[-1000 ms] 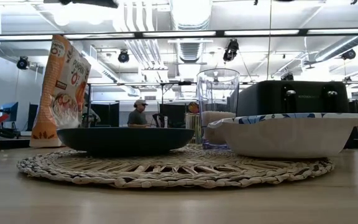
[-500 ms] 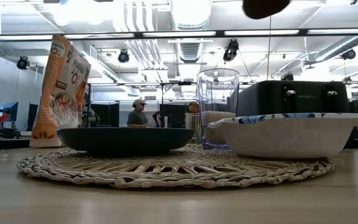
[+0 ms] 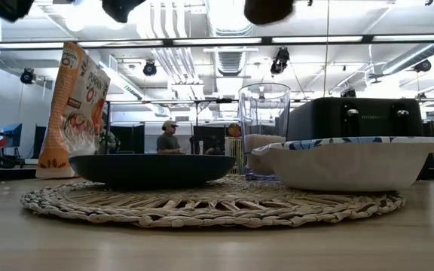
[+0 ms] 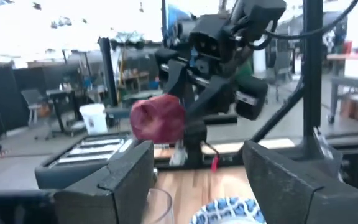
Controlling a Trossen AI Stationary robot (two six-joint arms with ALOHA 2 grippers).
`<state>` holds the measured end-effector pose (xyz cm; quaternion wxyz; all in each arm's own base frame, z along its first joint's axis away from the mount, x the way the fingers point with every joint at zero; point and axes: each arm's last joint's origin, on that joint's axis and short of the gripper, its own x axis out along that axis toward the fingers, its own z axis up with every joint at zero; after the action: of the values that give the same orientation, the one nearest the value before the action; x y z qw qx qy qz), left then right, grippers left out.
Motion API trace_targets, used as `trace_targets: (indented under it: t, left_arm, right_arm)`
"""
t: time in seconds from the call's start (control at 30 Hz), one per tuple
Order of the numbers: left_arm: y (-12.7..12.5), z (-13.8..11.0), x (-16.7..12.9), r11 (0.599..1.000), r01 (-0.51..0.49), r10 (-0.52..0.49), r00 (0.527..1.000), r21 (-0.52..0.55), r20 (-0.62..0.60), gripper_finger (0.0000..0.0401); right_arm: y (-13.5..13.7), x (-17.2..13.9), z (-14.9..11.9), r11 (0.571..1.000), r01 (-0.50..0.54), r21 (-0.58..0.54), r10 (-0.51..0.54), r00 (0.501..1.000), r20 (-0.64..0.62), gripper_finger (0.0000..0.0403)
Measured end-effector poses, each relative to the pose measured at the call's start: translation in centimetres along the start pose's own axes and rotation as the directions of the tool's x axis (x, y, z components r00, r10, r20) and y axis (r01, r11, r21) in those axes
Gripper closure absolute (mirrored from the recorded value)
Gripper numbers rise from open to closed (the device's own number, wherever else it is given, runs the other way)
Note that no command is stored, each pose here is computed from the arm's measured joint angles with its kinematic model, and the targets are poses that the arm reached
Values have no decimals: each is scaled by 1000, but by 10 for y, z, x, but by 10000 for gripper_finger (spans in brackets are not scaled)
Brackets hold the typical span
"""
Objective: Arrange a breakfast setting
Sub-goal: Put the apple on the brown placemat to the top right of the blue plate
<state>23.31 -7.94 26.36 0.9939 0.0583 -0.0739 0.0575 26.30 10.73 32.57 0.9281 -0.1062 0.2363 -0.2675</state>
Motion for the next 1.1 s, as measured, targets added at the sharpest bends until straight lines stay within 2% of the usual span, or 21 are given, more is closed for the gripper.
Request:
trace_targets:
  t: [0.17,0.27,0.37,0.47,0.77,0.93,1.1]
  left_arm:
    - [6,-6,-2,1000,-23,23,999,15,24,180]
    - [8,-5,-1,998,-33,32,999,49,29,180]
    - [8,-2,0,996,-25,22,999,85,41,180]
    - [8,1,1,995,-10,5,999,96,52,180]
    - [9,2,3,995,44,-50,996,93,69,169]
    - [8,3,3,991,64,-73,995,118,74,153]
    - [8,6,3,989,82,-96,989,123,110,140]
  right_arm:
    - [11,14,23,992,-127,12,123,975,186,225]
    - [15,23,34,972,-231,-34,230,918,323,225]
    - [18,31,39,949,-305,-85,313,865,392,225]
    - [18,38,40,937,-328,-117,347,844,410,225]
    - [14,53,40,930,-341,-137,367,837,407,225]
    - [10,58,44,906,-398,-146,419,791,445,225]
    - [9,67,45,894,-423,-144,438,767,468,225]
